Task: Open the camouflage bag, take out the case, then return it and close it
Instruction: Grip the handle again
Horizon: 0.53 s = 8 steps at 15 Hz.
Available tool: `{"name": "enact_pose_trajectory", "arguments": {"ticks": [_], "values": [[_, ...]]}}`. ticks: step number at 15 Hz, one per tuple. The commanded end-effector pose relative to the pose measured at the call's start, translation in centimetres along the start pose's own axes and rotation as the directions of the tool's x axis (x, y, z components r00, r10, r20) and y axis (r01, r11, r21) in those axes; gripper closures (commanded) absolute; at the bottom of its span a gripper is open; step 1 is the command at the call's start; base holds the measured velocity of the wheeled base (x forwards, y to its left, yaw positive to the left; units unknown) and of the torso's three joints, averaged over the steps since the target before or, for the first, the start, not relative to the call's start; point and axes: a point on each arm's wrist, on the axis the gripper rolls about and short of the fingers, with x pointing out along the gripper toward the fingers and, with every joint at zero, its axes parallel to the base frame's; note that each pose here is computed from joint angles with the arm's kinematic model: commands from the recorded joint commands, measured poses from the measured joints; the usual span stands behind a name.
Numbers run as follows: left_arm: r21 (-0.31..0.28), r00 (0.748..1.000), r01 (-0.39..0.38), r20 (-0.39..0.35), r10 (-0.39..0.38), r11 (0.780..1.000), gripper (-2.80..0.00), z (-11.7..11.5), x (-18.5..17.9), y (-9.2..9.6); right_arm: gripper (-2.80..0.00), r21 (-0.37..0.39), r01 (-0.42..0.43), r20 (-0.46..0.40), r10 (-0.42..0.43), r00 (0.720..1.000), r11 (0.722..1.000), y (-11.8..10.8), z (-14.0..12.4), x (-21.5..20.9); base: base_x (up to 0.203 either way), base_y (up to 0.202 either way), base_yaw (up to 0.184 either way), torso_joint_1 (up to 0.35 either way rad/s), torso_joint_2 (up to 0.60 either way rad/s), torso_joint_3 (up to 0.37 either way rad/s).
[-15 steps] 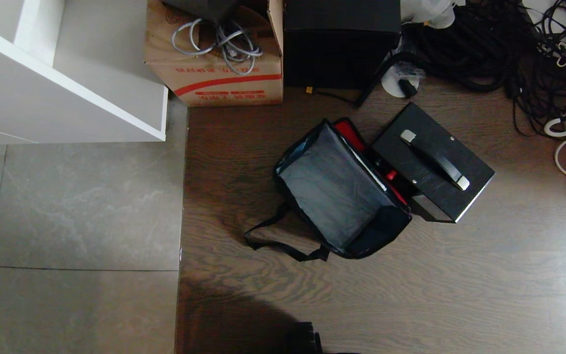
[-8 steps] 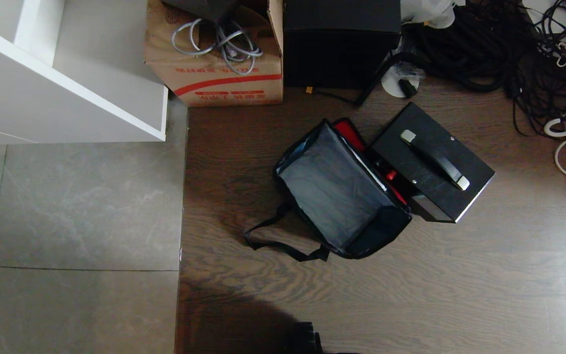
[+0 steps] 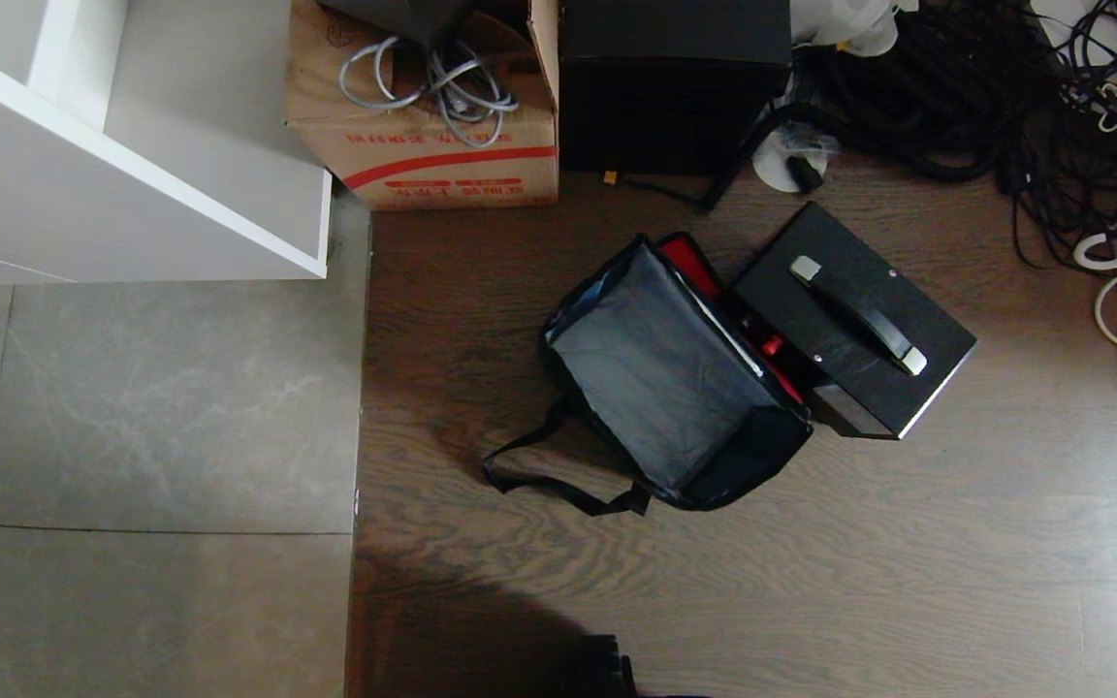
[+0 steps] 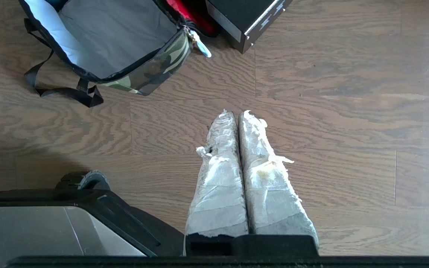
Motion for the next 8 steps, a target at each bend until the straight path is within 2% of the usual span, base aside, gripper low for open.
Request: {"name": "enact_pose_trajectory", "arguments": {"ticks": [1,8], "values": [[0.0,1.0,-0.002,-0.008,0.002,1.0,0.0,-0.22,0.06,0.01,0.0,0.001,0.0,-0.003,0.0,1.0,1.0,0.0,0.01,0.02,0.0,0.0,0.0,0.0,0.0,0.0],[0.0,1.0,-0.002,-0.008,0.002,1.0,0.0,-0.24,0.06,0.01,0.0,0.001,0.0,-0.003,0.0,1.0,1.0,0.0,0.01,0.02,0.0,0.0,0.0,0.0,0.0,0.0]]}}
